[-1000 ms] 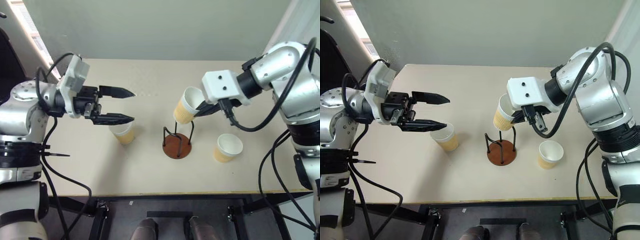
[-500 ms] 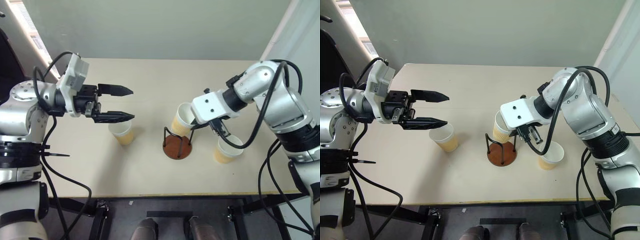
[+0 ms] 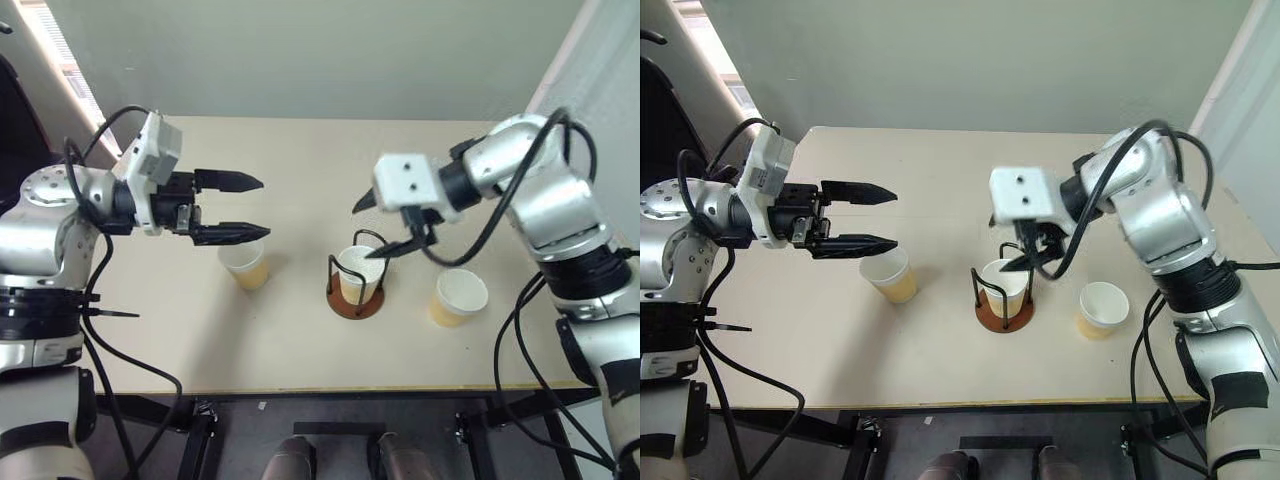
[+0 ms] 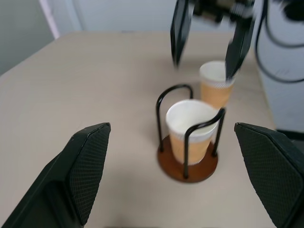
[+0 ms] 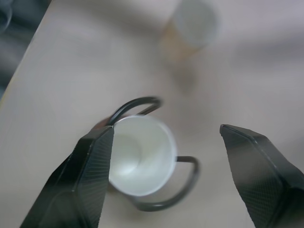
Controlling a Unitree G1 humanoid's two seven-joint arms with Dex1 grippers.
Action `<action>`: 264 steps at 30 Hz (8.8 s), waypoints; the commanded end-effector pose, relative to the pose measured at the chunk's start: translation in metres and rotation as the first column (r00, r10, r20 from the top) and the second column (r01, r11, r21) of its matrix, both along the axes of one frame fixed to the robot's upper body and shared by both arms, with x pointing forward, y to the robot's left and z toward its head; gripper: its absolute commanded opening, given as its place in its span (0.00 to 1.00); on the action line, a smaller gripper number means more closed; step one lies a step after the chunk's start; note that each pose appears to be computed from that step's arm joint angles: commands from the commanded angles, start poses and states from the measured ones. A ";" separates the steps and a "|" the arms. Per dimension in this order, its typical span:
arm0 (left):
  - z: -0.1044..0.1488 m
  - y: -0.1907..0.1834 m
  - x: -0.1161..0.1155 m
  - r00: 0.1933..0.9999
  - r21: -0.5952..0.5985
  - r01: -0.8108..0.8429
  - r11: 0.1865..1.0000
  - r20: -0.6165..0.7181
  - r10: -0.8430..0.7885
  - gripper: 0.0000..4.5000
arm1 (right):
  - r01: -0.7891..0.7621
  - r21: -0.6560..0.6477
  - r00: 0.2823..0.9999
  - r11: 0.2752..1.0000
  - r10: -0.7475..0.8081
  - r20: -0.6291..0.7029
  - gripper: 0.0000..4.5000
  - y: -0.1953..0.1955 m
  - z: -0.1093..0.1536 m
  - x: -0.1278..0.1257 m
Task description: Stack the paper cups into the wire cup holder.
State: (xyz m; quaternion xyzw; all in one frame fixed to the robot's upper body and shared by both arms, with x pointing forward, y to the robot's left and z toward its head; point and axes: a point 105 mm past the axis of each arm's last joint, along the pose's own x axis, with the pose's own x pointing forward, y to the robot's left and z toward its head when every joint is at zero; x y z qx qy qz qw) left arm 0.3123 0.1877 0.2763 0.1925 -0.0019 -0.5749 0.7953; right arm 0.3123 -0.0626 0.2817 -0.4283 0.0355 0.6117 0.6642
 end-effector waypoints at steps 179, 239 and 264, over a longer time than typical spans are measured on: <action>-0.040 -0.170 0.014 0.748 0.618 0.501 0.606 0.043 -0.662 0.01 | 0.189 0.231 0.975 0.954 -0.156 -0.157 0.84 -0.125 0.002 -0.055; 0.027 -0.046 0.020 0.971 0.150 0.220 0.964 0.059 -0.231 0.99 | 0.420 -0.185 0.866 0.888 -0.453 -0.209 0.84 -0.145 -0.079 -0.049; 0.026 -0.028 0.027 0.986 0.185 0.117 0.976 0.097 -0.136 1.00 | 0.266 -0.304 0.938 0.915 -0.318 -0.136 0.01 -0.129 -0.099 -0.027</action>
